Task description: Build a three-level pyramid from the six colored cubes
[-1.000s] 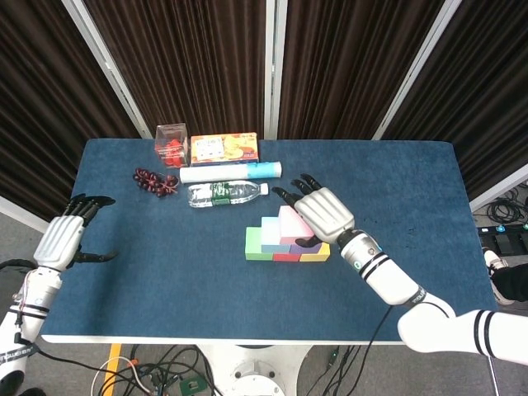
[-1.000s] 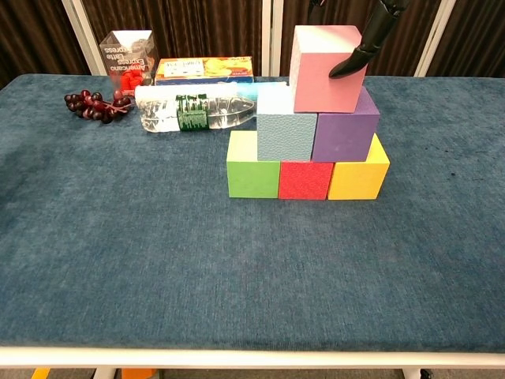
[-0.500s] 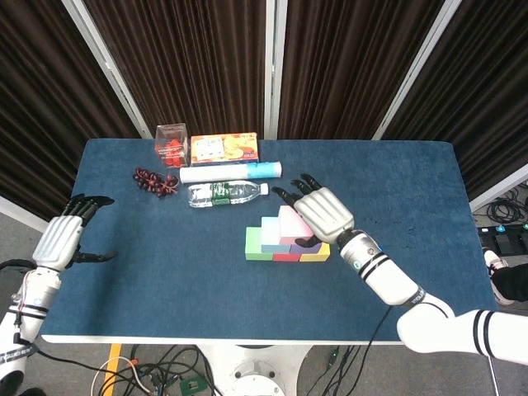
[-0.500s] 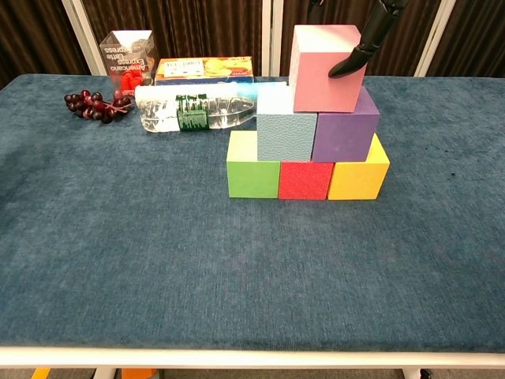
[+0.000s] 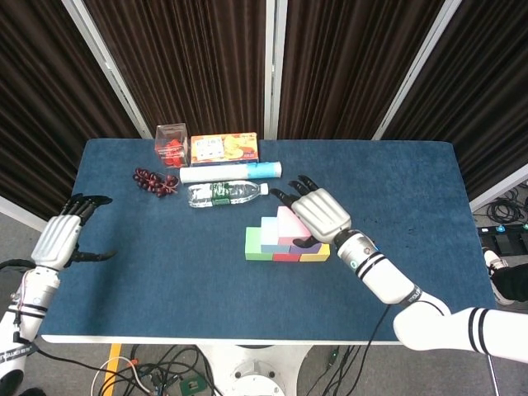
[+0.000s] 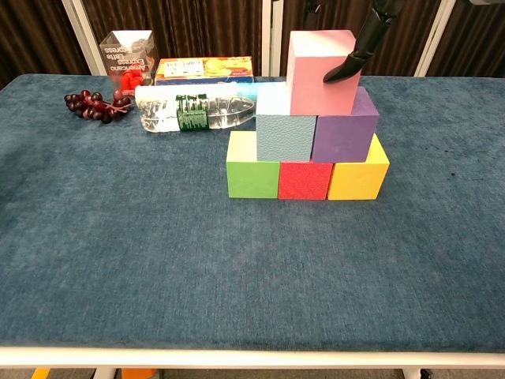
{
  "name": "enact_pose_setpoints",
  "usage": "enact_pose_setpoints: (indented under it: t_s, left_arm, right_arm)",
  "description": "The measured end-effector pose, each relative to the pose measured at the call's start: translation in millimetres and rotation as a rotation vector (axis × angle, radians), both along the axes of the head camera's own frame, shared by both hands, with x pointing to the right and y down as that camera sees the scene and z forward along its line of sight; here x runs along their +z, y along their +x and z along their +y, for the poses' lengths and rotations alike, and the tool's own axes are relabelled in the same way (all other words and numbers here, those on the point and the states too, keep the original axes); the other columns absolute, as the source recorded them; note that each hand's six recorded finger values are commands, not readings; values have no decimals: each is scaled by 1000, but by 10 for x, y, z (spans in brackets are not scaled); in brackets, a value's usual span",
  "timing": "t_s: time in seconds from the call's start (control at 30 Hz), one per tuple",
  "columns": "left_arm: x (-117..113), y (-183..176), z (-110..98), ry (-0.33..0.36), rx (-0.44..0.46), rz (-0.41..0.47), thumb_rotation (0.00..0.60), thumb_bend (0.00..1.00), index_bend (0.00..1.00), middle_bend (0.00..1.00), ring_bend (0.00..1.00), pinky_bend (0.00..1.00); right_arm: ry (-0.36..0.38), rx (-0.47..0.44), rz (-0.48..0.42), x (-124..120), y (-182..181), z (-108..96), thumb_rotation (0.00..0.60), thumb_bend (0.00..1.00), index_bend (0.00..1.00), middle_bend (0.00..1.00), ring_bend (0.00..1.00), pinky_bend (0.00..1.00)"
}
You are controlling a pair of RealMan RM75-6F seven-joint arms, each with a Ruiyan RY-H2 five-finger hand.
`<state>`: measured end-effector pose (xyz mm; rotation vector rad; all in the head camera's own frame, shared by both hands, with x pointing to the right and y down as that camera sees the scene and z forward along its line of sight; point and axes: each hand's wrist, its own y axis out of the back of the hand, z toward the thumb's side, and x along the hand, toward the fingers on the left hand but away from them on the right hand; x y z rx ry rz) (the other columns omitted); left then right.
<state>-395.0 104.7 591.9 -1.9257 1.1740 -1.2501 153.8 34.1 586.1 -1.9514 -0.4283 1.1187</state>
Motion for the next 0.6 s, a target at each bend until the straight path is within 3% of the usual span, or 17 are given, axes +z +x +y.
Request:
enact_pose_setpoints:
  t_s: [0.17, 0.43, 0.6]
  left_arm:
    - [-9, -10, 10, 5, -3, 2, 600, 79, 183, 147, 92, 65]
    - [-11, -11, -1, 7, -1, -3, 600, 80, 183, 147, 92, 65]
    - [-20, -98, -9, 20, -7, -46, 600, 79, 183, 147, 92, 65]
  right_arm:
    - [-5, -5, -8, -15, -9, 12, 600, 37, 0, 24, 0, 0]
    - [4, 3, -27, -125, 55, 20, 600, 36, 0, 0, 0, 0]
    - [21, 76, -66, -236, 249, -21, 600, 54, 0, 26, 0, 0]
